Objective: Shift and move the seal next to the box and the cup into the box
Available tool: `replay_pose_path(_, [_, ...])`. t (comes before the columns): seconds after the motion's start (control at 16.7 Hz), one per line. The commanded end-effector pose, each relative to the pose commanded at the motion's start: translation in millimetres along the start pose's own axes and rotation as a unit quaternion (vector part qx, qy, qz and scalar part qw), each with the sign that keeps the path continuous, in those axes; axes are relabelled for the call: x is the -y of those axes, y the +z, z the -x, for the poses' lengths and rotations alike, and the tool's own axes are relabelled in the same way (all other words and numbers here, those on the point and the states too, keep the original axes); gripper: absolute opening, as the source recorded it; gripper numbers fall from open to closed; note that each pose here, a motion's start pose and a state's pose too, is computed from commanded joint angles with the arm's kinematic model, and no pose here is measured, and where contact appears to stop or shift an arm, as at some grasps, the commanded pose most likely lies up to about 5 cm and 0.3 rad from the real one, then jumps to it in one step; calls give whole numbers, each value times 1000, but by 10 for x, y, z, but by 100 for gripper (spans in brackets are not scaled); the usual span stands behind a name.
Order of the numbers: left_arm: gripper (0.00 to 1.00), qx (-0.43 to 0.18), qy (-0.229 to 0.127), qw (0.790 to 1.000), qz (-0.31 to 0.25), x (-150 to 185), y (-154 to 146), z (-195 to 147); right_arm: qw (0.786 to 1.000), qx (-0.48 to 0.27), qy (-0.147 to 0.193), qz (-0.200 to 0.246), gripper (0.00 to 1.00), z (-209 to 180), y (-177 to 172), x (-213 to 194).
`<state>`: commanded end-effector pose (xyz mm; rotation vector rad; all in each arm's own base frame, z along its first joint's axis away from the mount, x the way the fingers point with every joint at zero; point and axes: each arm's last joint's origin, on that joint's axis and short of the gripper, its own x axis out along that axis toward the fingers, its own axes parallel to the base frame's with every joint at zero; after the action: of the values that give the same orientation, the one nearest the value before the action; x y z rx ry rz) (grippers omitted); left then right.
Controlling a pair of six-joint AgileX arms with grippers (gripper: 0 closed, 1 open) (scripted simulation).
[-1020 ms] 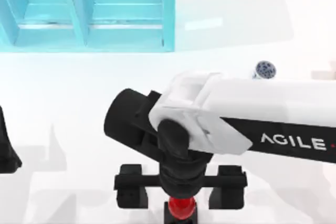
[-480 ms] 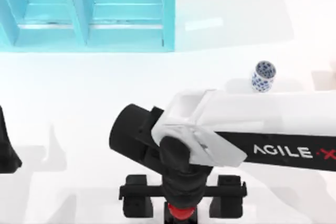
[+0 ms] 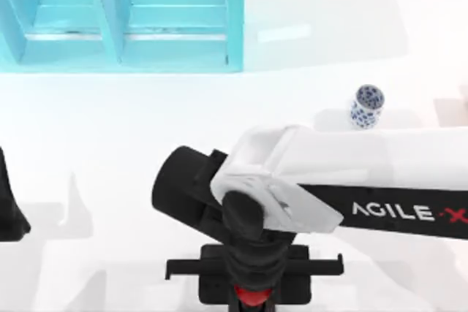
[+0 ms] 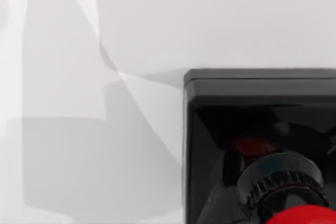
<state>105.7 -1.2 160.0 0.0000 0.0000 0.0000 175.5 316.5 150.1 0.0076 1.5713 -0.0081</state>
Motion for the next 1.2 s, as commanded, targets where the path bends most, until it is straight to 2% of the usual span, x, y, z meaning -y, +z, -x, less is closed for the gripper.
replay_pose_path(0.18, [100, 0, 0, 1000, 0, 0, 0, 0, 1000, 0, 0, 0, 2, 0, 0, 0])
replay_pose_path(0.24, [100, 0, 0, 1000, 0, 0, 0, 0, 1000, 0, 0, 0, 0, 0, 0, 0])
replay_pose_path(0.84, [100, 0, 0, 1000, 0, 0, 0, 0, 1000, 0, 0, -1, 0, 51, 17, 46])
replay_pose_path(1.2, [100, 0, 0, 1000, 0, 0, 0, 0, 1000, 3, 5, -2, 0, 743, 51, 668])
